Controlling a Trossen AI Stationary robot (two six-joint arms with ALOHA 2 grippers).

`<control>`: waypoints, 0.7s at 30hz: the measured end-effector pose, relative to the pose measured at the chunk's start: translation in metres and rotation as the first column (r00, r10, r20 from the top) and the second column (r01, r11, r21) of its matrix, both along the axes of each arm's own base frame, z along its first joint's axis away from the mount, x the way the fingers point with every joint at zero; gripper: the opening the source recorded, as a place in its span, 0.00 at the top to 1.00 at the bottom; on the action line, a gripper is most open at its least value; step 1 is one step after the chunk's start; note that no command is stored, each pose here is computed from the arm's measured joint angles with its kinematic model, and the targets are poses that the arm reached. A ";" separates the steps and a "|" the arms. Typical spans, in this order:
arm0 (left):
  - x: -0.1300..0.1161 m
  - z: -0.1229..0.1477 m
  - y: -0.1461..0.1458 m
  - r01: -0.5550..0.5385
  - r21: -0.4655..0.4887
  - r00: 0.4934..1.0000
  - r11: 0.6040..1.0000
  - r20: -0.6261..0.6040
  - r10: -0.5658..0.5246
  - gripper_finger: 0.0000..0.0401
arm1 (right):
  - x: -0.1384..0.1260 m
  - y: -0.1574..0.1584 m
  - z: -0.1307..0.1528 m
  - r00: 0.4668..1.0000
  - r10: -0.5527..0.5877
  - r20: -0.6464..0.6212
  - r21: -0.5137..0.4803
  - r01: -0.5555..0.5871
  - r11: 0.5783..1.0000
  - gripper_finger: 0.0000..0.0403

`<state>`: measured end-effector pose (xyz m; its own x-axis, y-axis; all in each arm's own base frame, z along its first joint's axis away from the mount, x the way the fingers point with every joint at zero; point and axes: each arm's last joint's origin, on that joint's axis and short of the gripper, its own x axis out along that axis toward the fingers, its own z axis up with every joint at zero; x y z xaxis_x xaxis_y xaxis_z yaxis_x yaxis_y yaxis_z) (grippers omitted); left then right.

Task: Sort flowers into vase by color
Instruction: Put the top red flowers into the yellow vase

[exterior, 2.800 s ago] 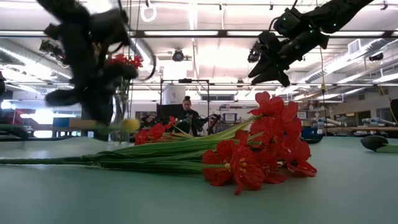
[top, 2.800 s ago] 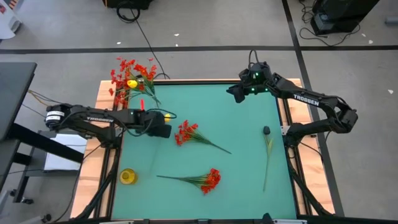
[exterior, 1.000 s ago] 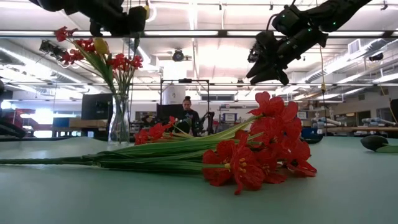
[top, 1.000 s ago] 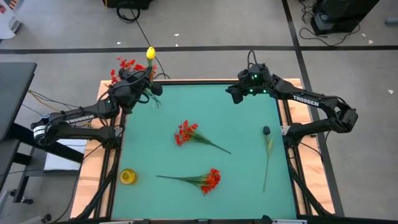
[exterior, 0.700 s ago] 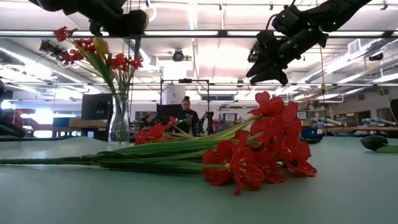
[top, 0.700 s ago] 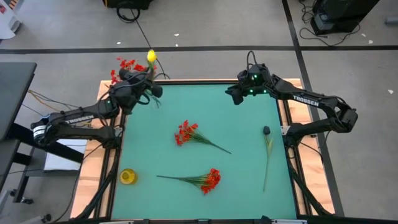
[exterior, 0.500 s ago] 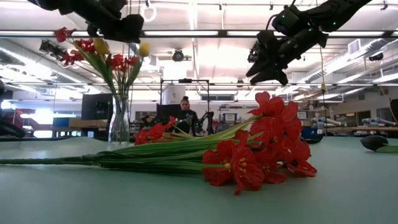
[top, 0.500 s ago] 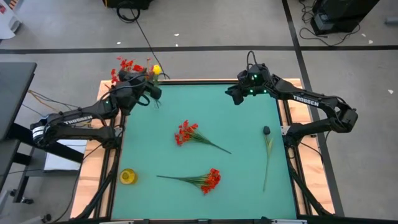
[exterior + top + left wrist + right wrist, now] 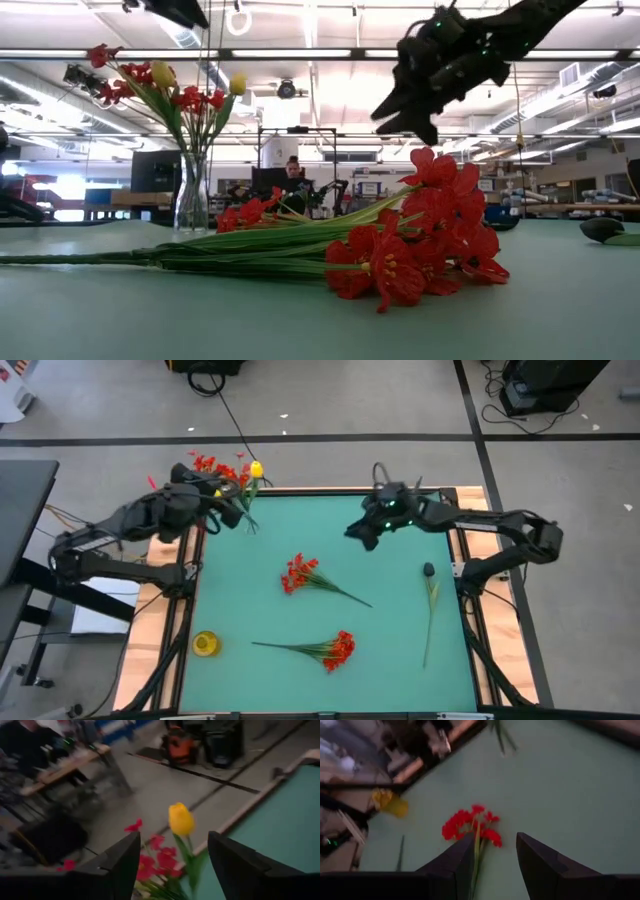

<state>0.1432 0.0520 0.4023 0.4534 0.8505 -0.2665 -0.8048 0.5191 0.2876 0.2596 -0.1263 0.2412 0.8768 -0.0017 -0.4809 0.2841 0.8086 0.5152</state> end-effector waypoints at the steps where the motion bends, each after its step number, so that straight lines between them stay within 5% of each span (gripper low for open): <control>1: -0.002 0.007 -0.004 0.020 -0.029 1.000 0.999 0.006 -0.020 0.42 | 0.005 0.004 -0.005 1.000 0.021 -0.013 -0.002 -0.021 1.000 0.62; 8: 0.001 0.023 -0.028 0.235 -0.216 0.970 0.948 -0.014 -0.244 0.46 | 0.043 0.045 -0.034 0.970 0.243 -0.018 -0.020 -0.243 0.970 0.62; 15: 0.016 0.015 -0.056 0.474 -0.432 0.871 0.767 0.102 -0.481 0.48 | 0.063 0.081 -0.065 0.961 0.243 -0.132 -0.084 -0.255 0.963 0.62; 21: 0.013 0.013 -0.078 0.582 -0.493 0.781 0.646 0.119 -0.613 0.48 | 0.078 0.107 -0.083 0.963 0.234 -0.136 -0.168 -0.255 0.952 0.62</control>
<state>0.1562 -0.0263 0.4153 0.7894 0.1507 -0.5950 -0.2617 0.9595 -0.1042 0.3375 -0.0192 0.1581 0.8014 0.1091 -0.5881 0.1137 0.9375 0.3288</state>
